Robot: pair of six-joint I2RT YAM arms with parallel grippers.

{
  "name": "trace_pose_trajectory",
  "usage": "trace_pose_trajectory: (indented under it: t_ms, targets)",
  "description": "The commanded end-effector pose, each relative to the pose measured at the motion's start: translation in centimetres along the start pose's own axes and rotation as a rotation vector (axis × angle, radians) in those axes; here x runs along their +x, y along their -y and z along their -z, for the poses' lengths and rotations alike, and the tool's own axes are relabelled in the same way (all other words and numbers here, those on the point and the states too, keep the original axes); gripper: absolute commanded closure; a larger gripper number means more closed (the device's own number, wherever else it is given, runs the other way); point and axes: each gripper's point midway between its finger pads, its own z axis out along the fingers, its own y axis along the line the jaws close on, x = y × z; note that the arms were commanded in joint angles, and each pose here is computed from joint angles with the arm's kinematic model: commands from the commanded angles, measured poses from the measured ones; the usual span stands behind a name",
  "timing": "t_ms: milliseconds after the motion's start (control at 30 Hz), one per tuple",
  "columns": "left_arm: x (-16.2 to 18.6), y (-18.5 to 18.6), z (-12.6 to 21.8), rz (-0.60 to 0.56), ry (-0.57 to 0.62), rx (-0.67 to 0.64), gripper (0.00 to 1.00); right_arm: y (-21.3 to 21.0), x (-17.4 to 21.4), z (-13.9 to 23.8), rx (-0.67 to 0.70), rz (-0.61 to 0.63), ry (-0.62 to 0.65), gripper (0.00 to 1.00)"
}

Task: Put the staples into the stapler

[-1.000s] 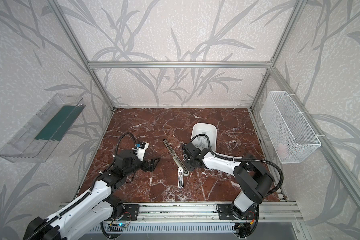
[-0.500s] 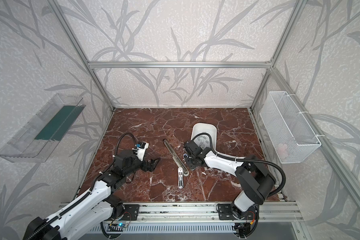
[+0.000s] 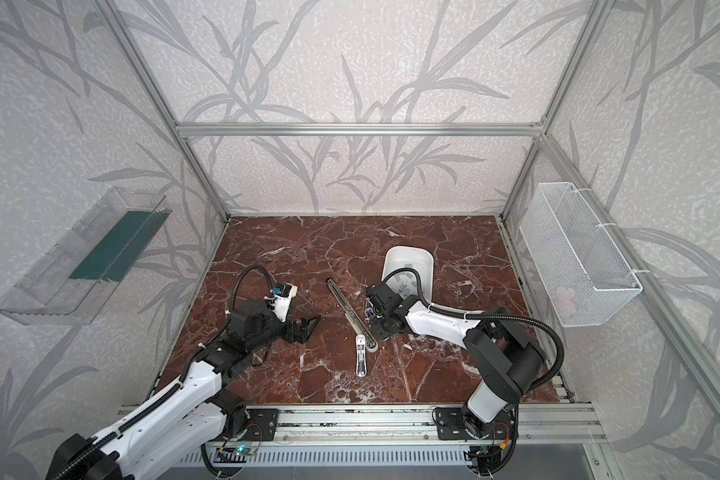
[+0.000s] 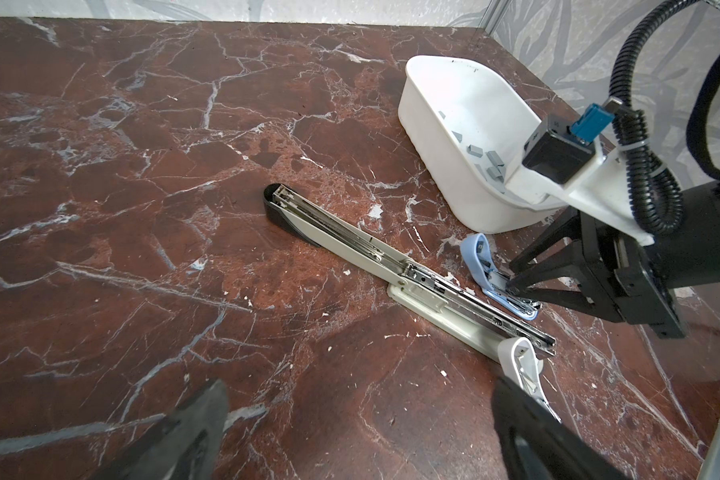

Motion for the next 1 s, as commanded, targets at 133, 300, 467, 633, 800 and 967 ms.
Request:
trace_pose_trajectory:
  t_ms: [133,300,467,633,800,967]
  targets:
    - [-0.2,0.1,0.1,-0.013,0.015,0.007,0.01,-0.1,-0.5,-0.4,0.002,0.010,-0.007,0.76]
    - [-0.2,0.1,0.1,-0.013,0.015,0.007,0.01,0.0,-0.3,-0.5,0.009,0.007,-0.015,0.79]
    - [-0.1,0.0,0.0,-0.012,0.013,0.006,0.01,0.0,-0.3,-0.5,0.009,0.008,-0.016,0.79]
    - [-0.1,0.0,0.0,-0.013,0.012,0.006,0.01,0.1,-0.4,-0.3,0.015,0.007,-0.007,0.79]
    - [-0.1,0.1,0.0,-0.012,0.012,0.007,0.01,0.0,-1.2,1.0,0.005,0.003,0.029,0.82]
    - [-0.1,0.1,0.0,-0.012,0.012,0.010,0.01,-0.3,-1.7,2.2,-0.017,-0.003,0.071,0.83]
